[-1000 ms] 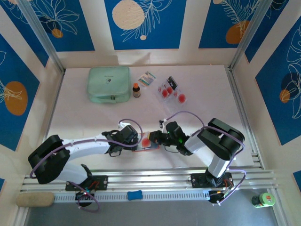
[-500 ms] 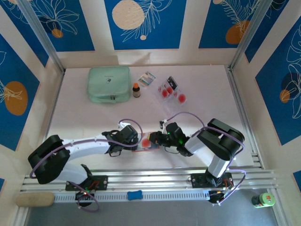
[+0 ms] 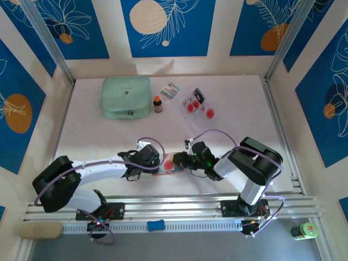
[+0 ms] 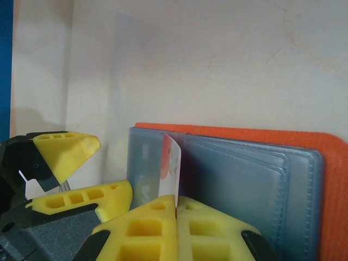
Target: Put the credit cards into the card holder
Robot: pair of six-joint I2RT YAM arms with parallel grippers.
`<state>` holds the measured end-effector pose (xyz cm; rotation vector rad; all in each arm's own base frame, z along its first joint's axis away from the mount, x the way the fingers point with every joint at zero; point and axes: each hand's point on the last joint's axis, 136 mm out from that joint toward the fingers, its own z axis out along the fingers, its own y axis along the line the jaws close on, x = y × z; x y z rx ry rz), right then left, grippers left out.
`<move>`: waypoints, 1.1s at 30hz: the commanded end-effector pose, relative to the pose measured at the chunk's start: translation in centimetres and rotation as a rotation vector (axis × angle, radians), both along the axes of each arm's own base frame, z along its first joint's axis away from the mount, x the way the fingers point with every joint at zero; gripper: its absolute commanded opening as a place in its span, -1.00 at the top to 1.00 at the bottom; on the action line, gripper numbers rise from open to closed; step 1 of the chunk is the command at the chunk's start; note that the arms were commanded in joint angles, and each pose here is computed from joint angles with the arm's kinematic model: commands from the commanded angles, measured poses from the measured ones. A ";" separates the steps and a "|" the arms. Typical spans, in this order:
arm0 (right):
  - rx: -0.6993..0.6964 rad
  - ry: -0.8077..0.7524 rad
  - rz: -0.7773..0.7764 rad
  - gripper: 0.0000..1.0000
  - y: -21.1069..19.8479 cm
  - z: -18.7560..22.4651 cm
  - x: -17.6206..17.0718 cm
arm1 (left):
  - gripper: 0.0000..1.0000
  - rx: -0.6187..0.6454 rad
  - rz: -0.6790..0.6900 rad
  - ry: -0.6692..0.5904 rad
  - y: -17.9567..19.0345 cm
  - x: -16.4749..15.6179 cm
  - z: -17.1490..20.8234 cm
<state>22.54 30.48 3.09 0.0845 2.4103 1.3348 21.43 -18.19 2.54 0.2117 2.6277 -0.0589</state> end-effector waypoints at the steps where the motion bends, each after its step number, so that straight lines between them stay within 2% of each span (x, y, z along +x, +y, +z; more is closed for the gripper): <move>1: -0.086 0.076 0.000 1.00 -1.1 -2.4 -1.3 | -1.00 0.043 -0.004 0.028 0.7 -0.8 -0.7; 33: -0.118 0.115 0.006 1.00 -0.8 -3.1 -1.3 | -1.00 0.034 -0.002 0.025 0.6 -0.7 -0.7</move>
